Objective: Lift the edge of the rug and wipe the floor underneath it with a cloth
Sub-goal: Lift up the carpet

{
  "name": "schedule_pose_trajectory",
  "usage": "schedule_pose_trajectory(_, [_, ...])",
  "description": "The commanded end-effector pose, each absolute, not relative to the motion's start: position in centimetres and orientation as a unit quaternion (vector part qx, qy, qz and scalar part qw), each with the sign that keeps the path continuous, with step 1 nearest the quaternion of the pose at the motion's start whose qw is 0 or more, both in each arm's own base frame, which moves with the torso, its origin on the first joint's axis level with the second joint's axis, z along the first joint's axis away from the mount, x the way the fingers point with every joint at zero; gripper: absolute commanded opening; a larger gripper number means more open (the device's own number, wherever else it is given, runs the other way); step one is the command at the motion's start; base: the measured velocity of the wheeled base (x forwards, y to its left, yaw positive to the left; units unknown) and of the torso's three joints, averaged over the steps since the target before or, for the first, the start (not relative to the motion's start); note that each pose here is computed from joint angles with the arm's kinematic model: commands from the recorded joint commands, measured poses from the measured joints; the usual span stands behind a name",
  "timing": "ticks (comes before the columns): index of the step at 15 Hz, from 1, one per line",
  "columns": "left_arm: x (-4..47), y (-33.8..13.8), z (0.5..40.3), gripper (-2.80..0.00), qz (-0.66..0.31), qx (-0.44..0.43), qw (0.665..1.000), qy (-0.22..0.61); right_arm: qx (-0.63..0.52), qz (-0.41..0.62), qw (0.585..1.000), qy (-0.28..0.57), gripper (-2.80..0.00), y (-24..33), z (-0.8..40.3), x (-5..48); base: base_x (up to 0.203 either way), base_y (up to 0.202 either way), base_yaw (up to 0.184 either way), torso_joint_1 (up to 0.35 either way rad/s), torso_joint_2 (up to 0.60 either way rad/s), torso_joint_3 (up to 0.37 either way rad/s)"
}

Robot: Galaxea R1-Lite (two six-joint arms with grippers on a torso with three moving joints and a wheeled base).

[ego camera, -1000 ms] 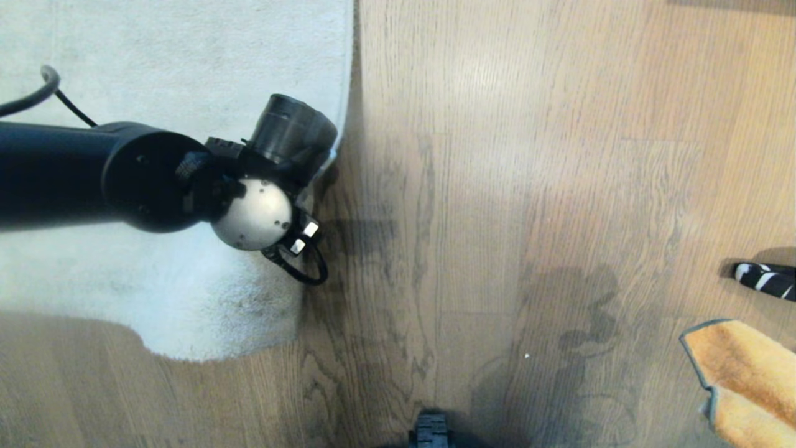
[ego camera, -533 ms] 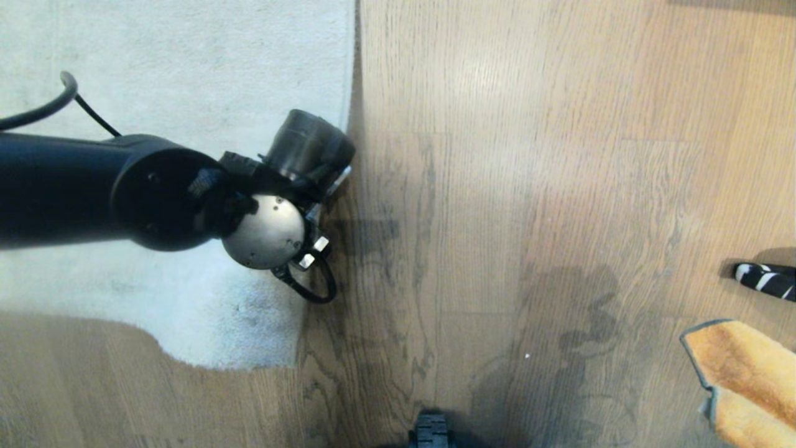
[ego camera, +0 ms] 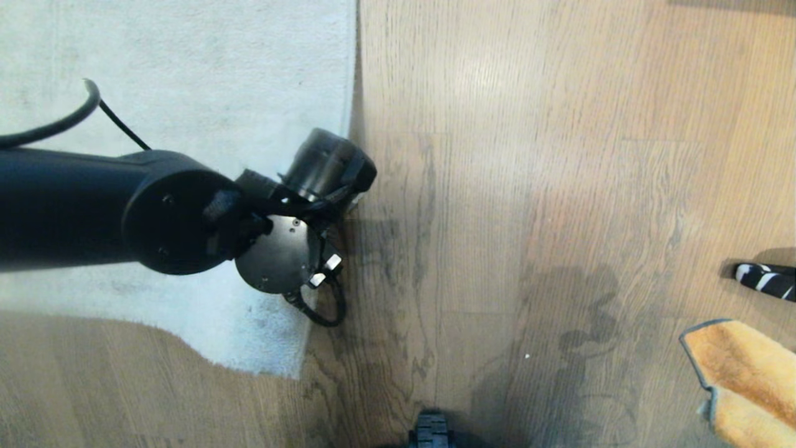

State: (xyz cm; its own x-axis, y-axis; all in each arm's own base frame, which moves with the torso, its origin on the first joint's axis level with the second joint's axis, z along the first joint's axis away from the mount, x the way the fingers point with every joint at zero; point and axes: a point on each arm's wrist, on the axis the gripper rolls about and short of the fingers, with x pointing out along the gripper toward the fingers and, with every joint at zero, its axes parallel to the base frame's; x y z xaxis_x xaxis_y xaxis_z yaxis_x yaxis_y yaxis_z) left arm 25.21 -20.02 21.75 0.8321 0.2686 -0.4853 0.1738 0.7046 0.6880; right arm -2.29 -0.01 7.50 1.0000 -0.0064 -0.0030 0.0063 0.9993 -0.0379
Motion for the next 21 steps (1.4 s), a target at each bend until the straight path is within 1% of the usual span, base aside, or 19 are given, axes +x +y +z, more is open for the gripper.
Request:
schedule_pose_trajectory(1, [24.7, -20.0, 21.3, 0.00, 0.026, 0.406, 0.862, 0.302, -0.019, -0.003, 1.000, 0.002, -2.80, 0.0, 7.5, -2.3, 0.000, 0.000, 0.000, 0.000, 0.00, 0.000])
schedule_pose_trajectory(6, [24.4, -19.8, 20.7, 0.00, 0.031, 0.431, 0.846, 0.314, -0.019, -0.003, 1.000, 0.002, -2.80, 0.0, 7.5, -2.3, 0.000, 0.000, 0.000, 0.000, 0.00, 0.000])
schedule_pose_trajectory(14, [24.0, -19.9, 20.7, 0.00, 0.060, 0.495, 0.812, 0.303, -0.019, -0.003, 1.000, 0.002, -2.80, 0.0, 7.5, -2.3, 0.000, 0.000, 0.000, 0.000, 0.00, 0.000])
schedule_pose_trajectory(21, [21.8, -22.1, 20.5, 0.00, 0.060, 0.524, 0.805, 0.271, -0.019, -0.003, 1.000, 0.002, -2.80, 0.0, 7.5, -2.3, 0.000, 0.000, 0.000, 0.000, 0.00, 0.000])
